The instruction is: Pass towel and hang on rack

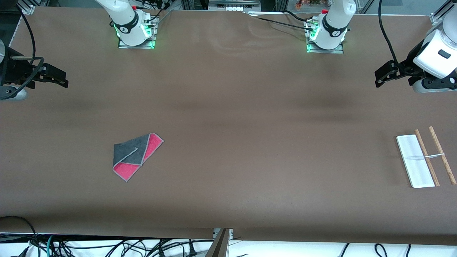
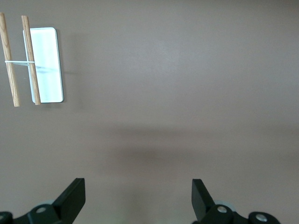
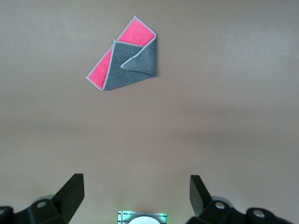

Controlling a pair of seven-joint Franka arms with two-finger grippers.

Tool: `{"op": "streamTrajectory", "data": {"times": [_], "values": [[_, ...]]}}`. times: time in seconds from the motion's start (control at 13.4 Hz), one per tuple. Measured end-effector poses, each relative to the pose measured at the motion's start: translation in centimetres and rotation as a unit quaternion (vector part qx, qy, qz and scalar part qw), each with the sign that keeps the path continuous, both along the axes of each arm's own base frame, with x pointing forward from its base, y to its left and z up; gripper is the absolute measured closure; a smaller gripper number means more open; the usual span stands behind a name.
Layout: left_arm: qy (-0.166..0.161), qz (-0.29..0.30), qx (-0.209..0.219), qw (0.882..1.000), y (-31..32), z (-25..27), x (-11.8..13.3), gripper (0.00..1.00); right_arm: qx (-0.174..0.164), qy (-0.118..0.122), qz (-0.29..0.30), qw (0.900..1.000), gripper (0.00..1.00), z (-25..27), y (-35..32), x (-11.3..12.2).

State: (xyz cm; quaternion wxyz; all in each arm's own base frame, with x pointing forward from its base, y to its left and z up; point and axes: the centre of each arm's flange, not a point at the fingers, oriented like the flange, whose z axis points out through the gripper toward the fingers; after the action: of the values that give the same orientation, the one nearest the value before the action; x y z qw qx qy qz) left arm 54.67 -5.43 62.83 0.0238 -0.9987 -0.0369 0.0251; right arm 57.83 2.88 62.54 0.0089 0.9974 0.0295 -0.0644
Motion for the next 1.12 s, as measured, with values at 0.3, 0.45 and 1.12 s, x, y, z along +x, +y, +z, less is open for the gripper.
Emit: {"op": "streamTrajectory", "data": {"times": [0.3, 0.45, 1.12], "values": [[0.0, 0.0, 0.0, 1.0, 0.0, 0.0, 0.0, 0.0, 0.0, -0.002, 0.002, 1.0, 0.0, 0.0, 0.3, 0.0], [0.0, 0.0, 0.0, 1.0, 0.0, 0.0, 0.0, 0.0, 0.001, -0.003, 0.003, 1.0, 0.0, 0.0, 0.4, 0.0], [0.0, 0.0, 0.0, 1.0, 0.0, 0.0, 0.0, 0.0, 0.001, 0.007, 0.012, 1.0, 0.0, -1.0, 1.4, 0.4]]}}
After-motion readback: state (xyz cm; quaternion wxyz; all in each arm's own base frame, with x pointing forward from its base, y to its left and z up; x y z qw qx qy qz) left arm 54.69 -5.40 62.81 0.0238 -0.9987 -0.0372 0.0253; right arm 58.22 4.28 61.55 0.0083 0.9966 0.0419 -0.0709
